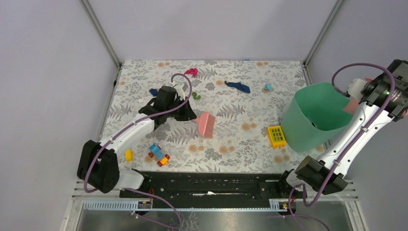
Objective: Sweep away the paper scraps from the table
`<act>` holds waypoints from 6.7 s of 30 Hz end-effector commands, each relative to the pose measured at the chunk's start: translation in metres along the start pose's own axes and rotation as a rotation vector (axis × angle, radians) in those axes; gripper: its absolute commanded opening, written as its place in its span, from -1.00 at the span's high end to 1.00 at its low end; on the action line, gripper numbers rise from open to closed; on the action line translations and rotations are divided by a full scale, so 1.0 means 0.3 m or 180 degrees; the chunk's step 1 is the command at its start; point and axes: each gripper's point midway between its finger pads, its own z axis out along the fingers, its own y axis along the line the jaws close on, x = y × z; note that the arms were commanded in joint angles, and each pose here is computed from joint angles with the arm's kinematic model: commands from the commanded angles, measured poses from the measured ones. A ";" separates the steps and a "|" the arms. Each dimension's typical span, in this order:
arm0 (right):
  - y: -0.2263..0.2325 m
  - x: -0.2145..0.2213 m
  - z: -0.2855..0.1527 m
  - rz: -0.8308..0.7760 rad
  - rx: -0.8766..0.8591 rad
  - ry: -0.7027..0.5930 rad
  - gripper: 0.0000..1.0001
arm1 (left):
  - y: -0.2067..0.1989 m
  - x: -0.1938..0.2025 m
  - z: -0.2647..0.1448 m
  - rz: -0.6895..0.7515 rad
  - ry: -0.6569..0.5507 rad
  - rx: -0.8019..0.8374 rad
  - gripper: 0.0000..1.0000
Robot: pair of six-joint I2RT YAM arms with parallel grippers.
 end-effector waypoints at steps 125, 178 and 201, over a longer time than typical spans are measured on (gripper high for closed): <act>0.934 -0.931 -0.014 -0.0376 -0.2144 -0.0984 1.00 | -0.363 -0.310 0.438 0.0904 0.0253 -0.0173 1.00; 1.138 -1.102 -0.007 0.0055 -0.2602 -0.1180 1.00 | -0.426 -0.337 0.518 0.1364 0.0340 -0.0022 1.00; 1.154 -1.227 -0.064 0.0267 -0.2810 -0.1840 1.00 | -0.635 -0.432 0.169 0.0795 -0.0141 0.0356 1.00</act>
